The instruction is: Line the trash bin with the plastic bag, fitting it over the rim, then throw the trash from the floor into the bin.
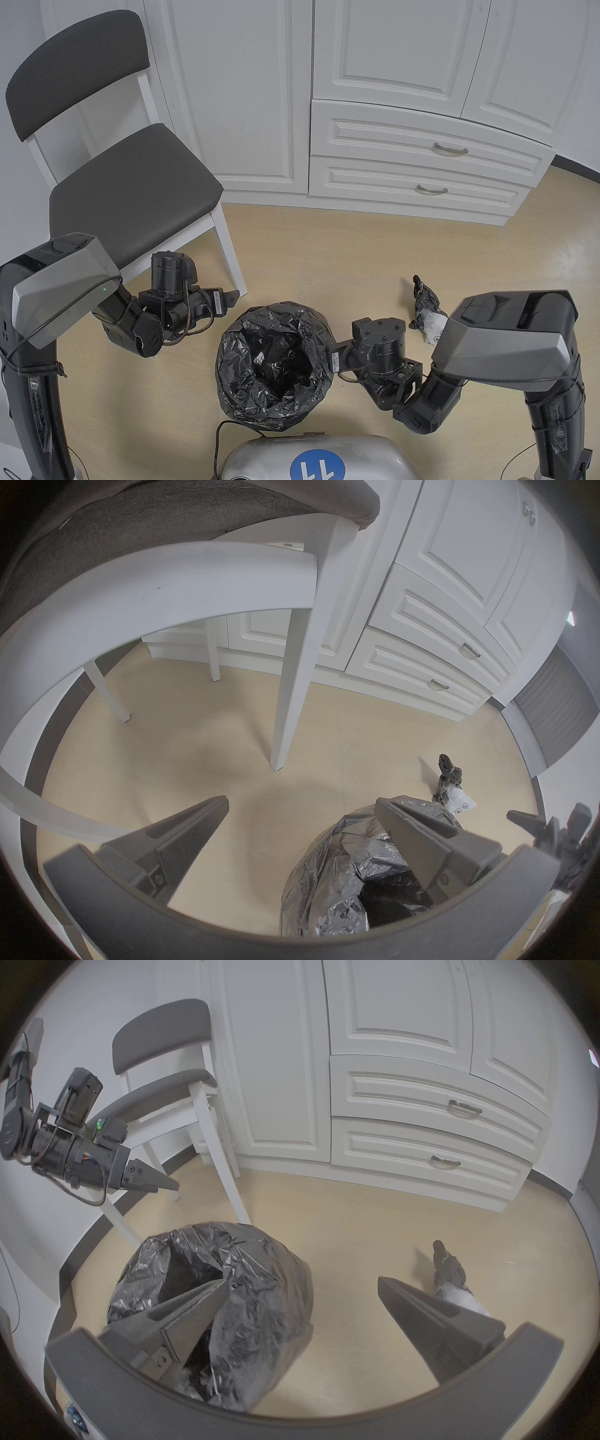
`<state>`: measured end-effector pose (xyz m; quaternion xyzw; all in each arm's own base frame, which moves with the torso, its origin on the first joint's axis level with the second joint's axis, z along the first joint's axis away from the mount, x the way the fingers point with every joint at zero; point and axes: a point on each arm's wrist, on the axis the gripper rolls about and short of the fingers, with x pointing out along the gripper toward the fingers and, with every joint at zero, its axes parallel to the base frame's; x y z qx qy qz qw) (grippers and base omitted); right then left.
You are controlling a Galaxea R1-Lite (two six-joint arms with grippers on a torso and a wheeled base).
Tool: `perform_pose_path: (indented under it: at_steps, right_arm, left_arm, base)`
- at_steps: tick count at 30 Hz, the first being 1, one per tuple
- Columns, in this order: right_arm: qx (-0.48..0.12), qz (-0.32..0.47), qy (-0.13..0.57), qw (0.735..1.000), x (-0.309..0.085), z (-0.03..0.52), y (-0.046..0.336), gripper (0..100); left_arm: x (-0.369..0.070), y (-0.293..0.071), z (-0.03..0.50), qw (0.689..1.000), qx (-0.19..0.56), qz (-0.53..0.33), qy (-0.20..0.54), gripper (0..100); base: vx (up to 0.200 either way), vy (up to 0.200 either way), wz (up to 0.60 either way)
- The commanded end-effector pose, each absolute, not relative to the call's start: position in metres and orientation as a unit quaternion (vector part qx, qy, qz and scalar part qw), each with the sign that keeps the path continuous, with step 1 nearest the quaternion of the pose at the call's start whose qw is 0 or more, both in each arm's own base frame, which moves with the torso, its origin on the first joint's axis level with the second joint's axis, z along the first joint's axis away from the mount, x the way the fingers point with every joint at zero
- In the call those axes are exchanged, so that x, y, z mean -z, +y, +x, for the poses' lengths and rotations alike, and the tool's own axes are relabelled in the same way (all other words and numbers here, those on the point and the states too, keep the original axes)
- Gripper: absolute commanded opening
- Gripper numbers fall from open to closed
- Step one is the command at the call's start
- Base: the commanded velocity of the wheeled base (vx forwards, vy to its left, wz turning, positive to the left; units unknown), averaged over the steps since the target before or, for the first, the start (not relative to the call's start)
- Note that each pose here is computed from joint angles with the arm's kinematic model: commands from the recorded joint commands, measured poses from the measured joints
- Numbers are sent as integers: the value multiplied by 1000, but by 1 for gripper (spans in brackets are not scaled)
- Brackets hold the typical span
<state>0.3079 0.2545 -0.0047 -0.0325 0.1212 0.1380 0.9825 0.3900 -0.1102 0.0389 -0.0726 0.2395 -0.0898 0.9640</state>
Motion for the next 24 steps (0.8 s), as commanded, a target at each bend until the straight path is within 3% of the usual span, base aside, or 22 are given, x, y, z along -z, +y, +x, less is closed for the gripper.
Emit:
perform_pose_path:
  at_steps: [1,24]
  right_arm:
    - [-146,-37,130,980,32,308,268,100]
    - [-98,-25,109,989,50,337,269,100]
  left_arm:
    - [-39,-110,390,964,90,-73,240,100]
    - [-37,-110,389,964,91,-64,243,100]
  base:
    - [0,0,0]
    - [0,0,0]
